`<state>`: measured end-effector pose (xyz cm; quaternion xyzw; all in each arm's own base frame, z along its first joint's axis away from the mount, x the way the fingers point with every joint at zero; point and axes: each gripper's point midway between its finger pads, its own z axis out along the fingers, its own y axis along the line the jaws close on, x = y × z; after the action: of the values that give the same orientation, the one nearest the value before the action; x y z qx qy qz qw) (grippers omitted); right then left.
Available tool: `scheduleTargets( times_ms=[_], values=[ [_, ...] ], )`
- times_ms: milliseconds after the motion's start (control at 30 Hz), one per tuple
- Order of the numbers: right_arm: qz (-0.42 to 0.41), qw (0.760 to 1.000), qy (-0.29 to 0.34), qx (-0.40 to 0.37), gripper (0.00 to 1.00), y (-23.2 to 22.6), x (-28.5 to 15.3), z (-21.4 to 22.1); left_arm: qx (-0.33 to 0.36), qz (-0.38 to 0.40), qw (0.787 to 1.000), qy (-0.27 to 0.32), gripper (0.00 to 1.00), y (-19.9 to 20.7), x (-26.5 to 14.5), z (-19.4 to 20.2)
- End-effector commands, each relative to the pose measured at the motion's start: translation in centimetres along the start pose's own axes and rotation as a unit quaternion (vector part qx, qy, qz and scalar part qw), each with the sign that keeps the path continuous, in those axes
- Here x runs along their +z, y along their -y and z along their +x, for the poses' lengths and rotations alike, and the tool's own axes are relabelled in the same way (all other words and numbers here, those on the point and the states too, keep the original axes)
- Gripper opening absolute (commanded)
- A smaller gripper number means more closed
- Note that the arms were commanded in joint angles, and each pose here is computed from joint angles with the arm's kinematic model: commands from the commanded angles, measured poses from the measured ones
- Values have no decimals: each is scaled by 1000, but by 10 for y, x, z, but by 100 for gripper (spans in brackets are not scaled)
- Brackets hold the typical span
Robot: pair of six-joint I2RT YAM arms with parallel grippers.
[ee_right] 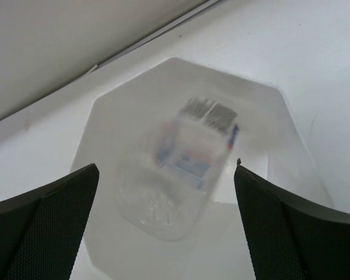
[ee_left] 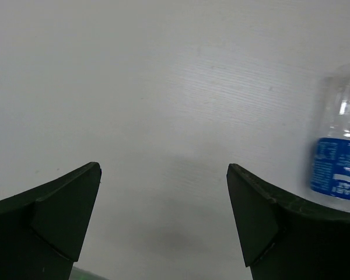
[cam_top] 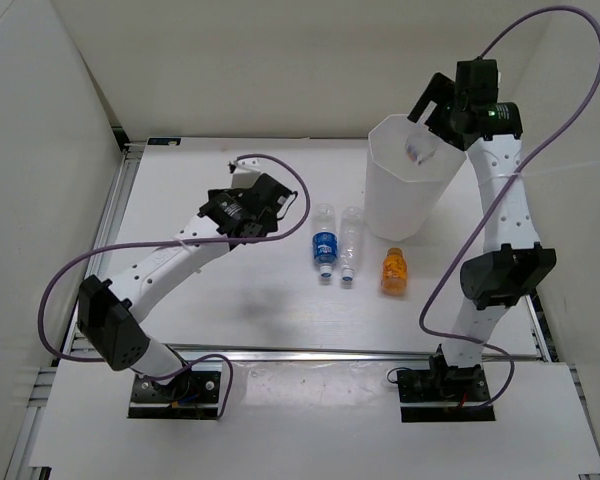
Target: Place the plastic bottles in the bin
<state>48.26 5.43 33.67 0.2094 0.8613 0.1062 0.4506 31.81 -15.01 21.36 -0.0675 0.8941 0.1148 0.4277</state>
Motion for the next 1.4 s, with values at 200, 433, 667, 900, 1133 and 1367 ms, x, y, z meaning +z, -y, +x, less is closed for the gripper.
scheduleTargets(
  times_ms=[200, 433, 667, 900, 1133, 1367],
  values=[
    [-57, 995, 86, 3, 100, -2, -136, -17, -10, 227, 973, -33, 100, 120, 30, -37],
    [-55, 998, 39, 20, 100, 15, -165, 24, -15, 298, 952, -69, 100, 187, 64, -41],
    [-64, 996, 54, 17, 100, 16, -183, 21, -2, 315, 943, -107, 100, 229, 95, -15],
    [-55, 997, 60, 13, 100, 21, -186, 21, -2, 313, 940, -135, 100, 234, 106, 7],
    [-38, 998, 54, 13, 100, 27, -181, 25, 8, 359, 910, -205, 100, 256, 110, 50],
    [-17, 998, 66, 14, 100, 37, -184, 24, 3, 362, 897, -254, 88, 248, 120, 78]
  ],
)
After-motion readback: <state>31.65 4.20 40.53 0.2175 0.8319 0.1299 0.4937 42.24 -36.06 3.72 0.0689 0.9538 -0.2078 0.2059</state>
